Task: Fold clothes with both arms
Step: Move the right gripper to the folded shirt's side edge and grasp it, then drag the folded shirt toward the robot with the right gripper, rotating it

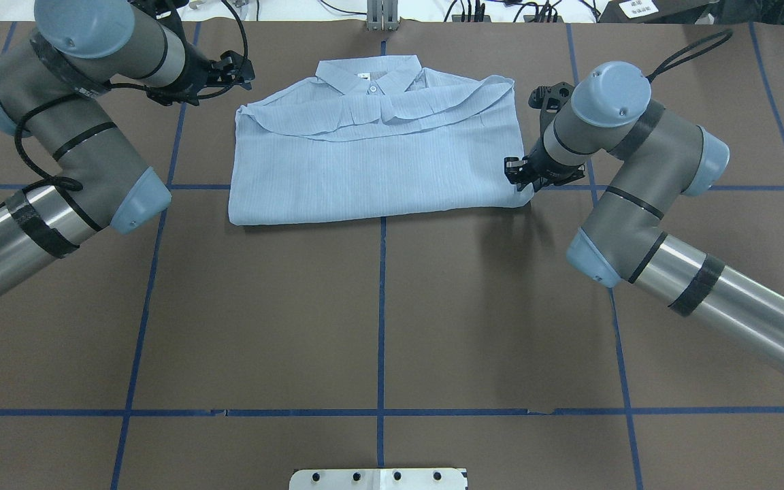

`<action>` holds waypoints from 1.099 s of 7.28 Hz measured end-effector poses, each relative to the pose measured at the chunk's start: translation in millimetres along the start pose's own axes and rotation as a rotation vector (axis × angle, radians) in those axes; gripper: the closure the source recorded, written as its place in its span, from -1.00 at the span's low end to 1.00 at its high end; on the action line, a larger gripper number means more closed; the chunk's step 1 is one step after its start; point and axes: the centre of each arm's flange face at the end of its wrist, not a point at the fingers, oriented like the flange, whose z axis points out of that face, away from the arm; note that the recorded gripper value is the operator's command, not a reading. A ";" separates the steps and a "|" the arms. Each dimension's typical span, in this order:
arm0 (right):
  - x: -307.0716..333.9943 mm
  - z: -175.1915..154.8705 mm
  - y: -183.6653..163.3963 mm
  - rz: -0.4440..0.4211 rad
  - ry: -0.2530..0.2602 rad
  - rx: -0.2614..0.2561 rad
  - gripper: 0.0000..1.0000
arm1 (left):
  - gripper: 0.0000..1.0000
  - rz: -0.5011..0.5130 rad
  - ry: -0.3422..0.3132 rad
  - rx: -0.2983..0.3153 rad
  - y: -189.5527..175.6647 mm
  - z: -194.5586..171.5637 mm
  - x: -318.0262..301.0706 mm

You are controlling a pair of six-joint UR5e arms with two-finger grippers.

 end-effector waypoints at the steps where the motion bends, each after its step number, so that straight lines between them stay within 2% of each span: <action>1: 1.4 0.2 -0.3 0.002 -0.001 -0.004 0.48 | -1.00 0.000 -0.001 0.000 0.0 0.2 -0.4; 2: 1.5 1.2 0.6 0.002 -0.001 -0.007 0.60 | -1.00 0.000 -0.001 0.000 0.0 0.3 -0.7; 3: 1.7 2.1 1.1 0.001 -0.001 -0.008 1.00 | -1.00 0.000 -0.001 0.001 0.0 0.3 -0.7; 6: 0.7 -1.9 3.9 0.012 -0.008 -0.009 1.00 | -1.00 0.000 -0.001 0.002 -0.2 -0.1 -0.2; 8: 21.5 -21.2 25.5 0.012 -0.031 -0.013 1.00 | -1.00 -0.002 -0.001 0.006 -1.7 -5.9 2.0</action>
